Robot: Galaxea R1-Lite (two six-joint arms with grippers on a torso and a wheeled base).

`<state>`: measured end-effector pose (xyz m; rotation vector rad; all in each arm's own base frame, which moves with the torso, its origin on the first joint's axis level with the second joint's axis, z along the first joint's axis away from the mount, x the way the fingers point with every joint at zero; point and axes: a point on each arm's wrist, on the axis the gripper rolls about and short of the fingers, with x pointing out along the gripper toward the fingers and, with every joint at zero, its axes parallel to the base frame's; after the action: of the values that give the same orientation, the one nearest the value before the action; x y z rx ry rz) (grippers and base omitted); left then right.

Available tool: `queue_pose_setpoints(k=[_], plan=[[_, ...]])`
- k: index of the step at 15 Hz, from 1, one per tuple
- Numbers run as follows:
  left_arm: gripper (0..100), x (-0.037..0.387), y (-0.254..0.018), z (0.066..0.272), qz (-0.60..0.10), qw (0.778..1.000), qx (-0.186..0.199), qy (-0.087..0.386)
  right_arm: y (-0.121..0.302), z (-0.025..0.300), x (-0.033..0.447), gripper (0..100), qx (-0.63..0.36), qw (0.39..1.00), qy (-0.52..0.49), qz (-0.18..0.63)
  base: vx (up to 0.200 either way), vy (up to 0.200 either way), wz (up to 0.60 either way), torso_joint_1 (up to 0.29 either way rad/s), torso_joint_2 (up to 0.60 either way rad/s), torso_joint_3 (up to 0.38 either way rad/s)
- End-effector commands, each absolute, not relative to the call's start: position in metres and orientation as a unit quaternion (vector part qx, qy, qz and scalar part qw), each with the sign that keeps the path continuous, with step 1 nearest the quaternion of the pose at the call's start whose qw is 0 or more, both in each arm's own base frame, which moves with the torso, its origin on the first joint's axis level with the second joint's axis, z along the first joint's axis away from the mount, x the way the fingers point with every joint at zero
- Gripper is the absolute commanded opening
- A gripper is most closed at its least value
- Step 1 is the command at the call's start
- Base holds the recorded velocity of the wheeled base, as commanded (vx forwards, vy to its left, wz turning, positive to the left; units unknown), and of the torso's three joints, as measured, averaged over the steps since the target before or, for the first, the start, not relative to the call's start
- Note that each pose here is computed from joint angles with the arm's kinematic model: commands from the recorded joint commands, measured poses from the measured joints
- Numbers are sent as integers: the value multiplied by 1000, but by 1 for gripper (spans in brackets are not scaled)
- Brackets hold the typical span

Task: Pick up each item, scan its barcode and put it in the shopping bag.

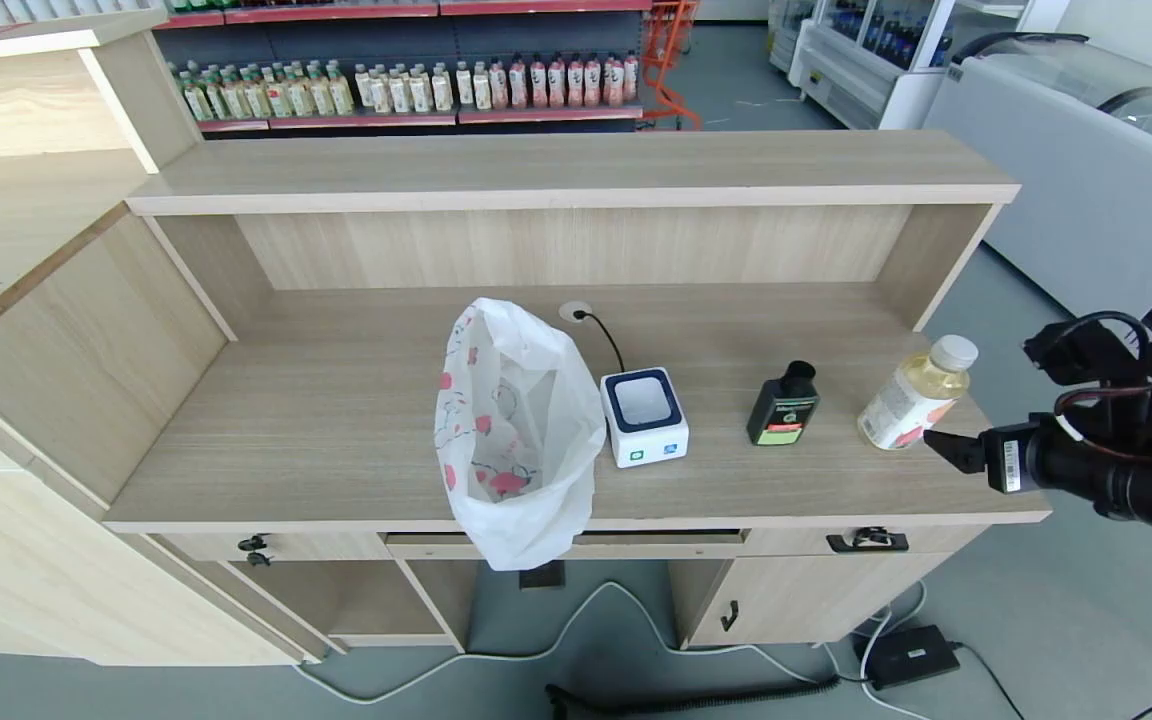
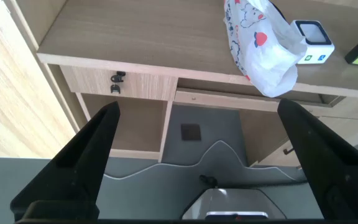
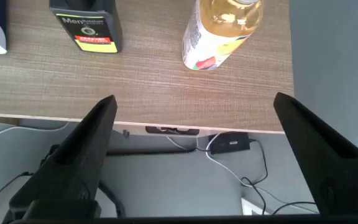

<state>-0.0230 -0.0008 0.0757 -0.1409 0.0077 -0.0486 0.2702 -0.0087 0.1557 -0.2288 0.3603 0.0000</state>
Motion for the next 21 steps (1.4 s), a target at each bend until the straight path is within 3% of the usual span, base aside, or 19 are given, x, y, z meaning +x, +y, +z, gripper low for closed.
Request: queue_pose_setpoints(k=[1,12,21], plan=[[100,-23,-1,76,-24,997,-71,4,-8,116,307,100,-133,967,219,12,0,0,0,0,0,0],[100,-23,-1,76,-24,997,-71,4,29,107,372,100,-181,968,167,57,0,0,0,0,0,0],[100,-23,-1,76,-24,997,-71,4,50,92,394,100,-200,964,163,69,0,0,0,0,0,0]])
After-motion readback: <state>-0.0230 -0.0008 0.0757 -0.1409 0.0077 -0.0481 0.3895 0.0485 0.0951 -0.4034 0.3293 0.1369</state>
